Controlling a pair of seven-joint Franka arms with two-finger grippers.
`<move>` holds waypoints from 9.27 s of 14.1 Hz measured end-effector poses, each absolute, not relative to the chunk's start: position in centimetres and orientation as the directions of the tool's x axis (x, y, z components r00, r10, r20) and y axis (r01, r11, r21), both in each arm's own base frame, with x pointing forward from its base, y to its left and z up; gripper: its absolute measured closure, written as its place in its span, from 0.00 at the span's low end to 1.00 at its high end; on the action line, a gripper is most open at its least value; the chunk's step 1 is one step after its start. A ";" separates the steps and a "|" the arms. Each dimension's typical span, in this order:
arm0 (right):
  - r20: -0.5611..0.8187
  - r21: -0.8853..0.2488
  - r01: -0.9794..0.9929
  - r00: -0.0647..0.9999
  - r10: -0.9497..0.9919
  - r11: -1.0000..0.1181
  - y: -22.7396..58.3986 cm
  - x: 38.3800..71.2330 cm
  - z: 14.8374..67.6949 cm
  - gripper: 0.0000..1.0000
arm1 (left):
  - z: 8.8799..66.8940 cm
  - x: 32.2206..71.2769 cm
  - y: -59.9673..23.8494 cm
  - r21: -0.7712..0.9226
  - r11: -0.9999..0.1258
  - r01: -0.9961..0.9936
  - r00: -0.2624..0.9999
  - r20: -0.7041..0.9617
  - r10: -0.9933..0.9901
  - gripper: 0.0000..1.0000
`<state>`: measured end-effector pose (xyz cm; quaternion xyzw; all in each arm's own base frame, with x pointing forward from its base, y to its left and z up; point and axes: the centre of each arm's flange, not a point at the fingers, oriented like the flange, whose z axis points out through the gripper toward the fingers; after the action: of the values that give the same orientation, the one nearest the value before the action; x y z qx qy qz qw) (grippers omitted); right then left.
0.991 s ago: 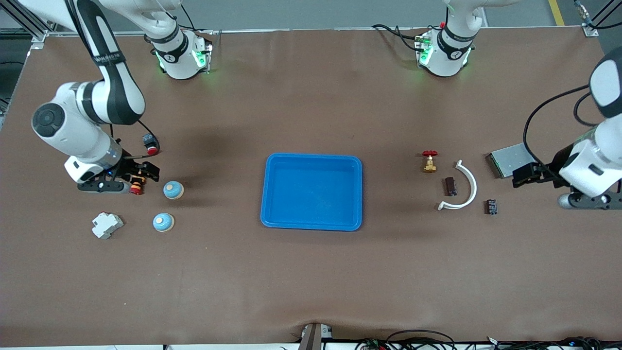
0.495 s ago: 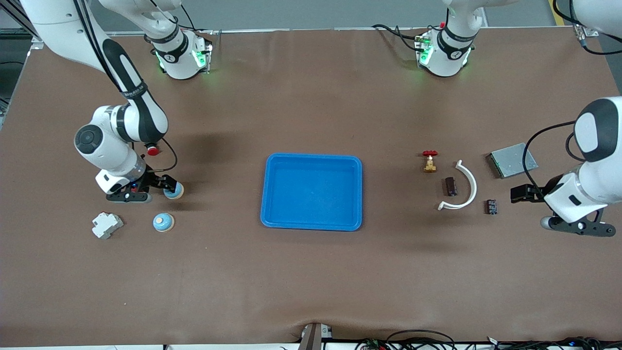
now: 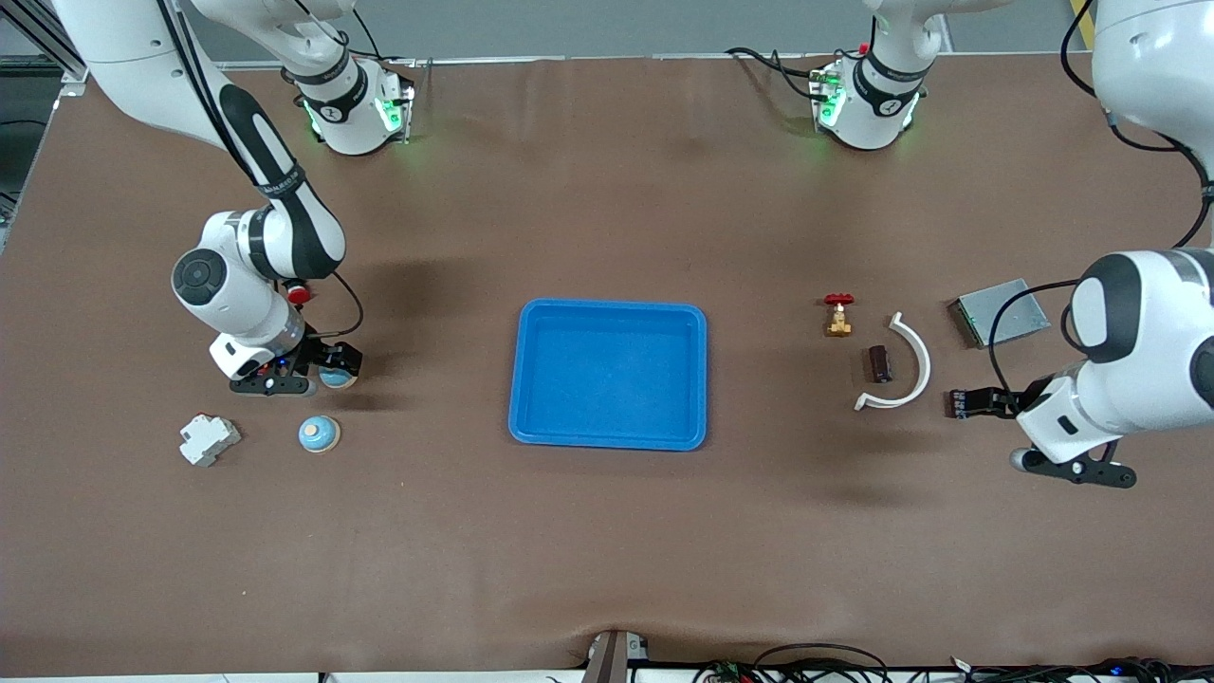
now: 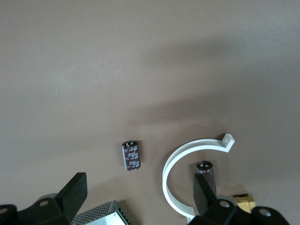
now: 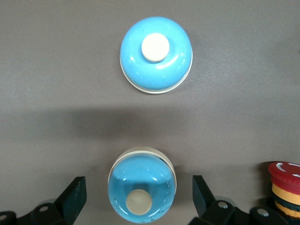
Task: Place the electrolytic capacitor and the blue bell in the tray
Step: 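Grasp the blue bell with the right gripper while the left grasps the capacitor, then carry the blue bell into the tray and release it with the right gripper, then move the right gripper to the second bell while the left carries the capacitor, then place the second bell in the tray while the left gripper releases the capacitor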
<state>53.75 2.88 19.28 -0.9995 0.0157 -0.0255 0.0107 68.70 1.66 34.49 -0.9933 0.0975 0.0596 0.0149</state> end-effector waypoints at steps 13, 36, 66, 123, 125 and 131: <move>0.014 -0.019 -0.032 0.999 -0.032 -0.999 2.9 53.1 16.9 0.19 | 26.4 67.7 5.7 -0.016 -0.999 -0.035 0.989 -0.143 -0.033 0.00; 0.004 -0.095 -0.515 0.856 -0.518 -0.852 37.8 52.4 25.4 0.32 | 20.1 63.3 6.6 -0.014 -1.000 0.021 0.991 -0.134 0.023 0.00; -0.038 -0.044 -0.556 0.831 -0.554 -0.830 45.2 50.2 19.0 0.00 | 28.4 67.3 3.0 -0.017 -0.985 0.172 0.978 -0.118 0.172 0.67; 0.070 0.013 0.118 0.990 0.119 -0.993 2.6 63.9 18.4 0.35 | 19.1 50.3 -45.9 -0.204 -0.776 0.597 0.778 -0.089 0.622 0.67; 0.063 -0.012 0.079 0.995 0.078 -0.997 4.2 64.2 19.0 0.35 | 19.0 50.3 -45.8 -0.204 -0.777 0.595 0.780 -0.085 0.619 0.67; 0.016 -0.049 -0.120 0.993 -0.121 -0.992 14.8 65.5 24.8 0.35 | 19.1 50.5 -45.7 -0.204 -0.784 0.587 0.790 -0.067 0.609 0.22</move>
<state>65.45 14.81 24.78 -0.9978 0.0603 -0.0092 0.0239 50.54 -45.67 19.09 -0.9421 -0.3175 0.0649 0.0863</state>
